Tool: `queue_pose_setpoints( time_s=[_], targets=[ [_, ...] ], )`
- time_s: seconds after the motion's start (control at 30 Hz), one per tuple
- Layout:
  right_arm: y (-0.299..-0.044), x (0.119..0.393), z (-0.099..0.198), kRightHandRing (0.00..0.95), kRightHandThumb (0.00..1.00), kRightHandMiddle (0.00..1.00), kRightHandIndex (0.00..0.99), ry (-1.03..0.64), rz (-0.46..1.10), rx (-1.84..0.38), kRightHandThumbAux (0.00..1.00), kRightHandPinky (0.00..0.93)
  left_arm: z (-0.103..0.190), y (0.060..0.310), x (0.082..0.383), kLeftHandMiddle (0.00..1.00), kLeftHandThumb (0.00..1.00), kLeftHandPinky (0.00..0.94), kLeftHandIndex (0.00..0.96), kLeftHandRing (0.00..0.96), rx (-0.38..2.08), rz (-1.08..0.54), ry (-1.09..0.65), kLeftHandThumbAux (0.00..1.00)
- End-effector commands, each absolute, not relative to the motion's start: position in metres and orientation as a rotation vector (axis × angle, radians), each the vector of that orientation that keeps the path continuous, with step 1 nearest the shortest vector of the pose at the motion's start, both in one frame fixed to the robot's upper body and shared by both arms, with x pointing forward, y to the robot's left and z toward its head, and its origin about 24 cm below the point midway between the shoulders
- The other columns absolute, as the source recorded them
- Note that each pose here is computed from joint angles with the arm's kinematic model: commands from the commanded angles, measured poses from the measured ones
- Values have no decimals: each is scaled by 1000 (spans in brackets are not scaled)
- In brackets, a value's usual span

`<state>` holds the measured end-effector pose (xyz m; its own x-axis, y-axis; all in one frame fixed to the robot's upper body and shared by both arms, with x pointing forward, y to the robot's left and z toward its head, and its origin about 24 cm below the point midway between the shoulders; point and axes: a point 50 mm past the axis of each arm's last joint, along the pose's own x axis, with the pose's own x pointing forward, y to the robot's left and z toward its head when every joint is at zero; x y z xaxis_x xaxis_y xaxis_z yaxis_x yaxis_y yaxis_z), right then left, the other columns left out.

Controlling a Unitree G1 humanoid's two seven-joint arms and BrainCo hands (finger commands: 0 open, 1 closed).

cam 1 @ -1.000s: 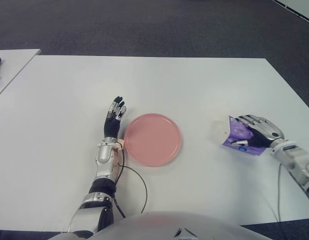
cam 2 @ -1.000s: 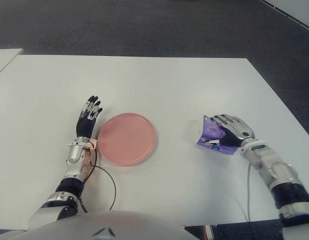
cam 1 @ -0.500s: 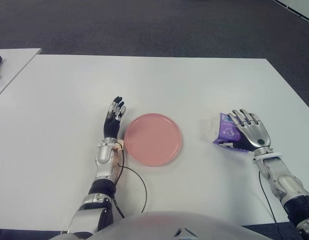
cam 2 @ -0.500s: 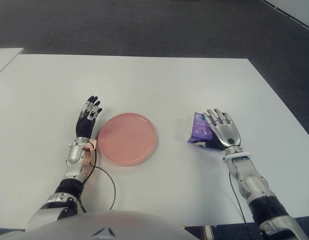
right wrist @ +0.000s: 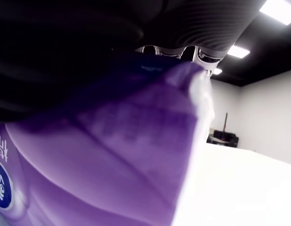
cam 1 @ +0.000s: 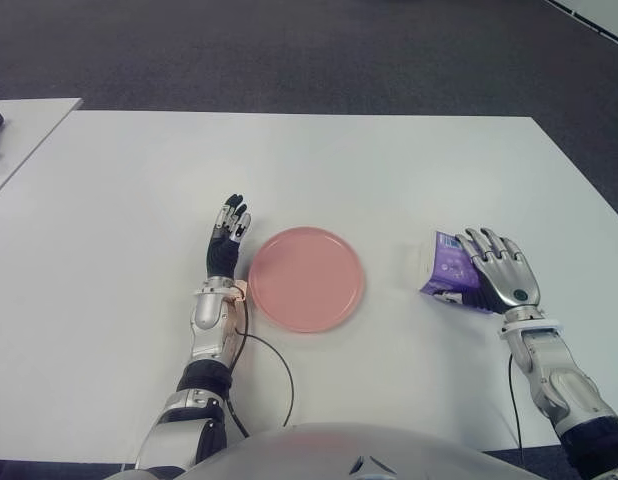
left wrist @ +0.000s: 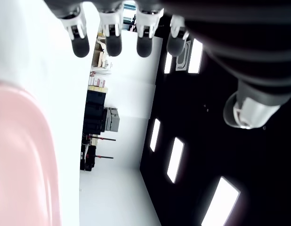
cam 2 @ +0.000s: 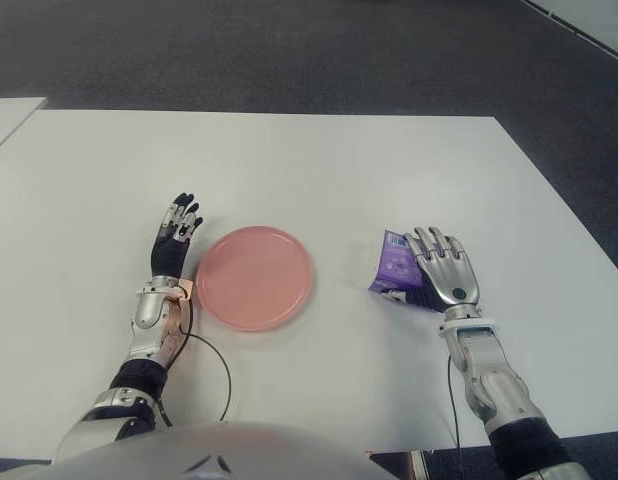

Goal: Put the tissue paper into the plate.

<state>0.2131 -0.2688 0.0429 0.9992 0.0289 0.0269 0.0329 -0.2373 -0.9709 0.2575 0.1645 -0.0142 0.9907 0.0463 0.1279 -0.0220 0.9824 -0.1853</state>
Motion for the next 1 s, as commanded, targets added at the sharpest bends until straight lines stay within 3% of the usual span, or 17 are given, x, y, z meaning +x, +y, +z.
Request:
queue_pose_setpoints(
  time_s=[0.03,1.0],
  targets=[
    [-266,209,38,0,343,0,0,2,9,-1778,288,0,-20,165,253,0,30,0,0,0,-181,37,-98,446],
    [-263,206,38,0,362,0,0,38,63,-1704,299,0,-19,164,253,0,11,0,0,0,-167,47,-89,434]
  ],
)
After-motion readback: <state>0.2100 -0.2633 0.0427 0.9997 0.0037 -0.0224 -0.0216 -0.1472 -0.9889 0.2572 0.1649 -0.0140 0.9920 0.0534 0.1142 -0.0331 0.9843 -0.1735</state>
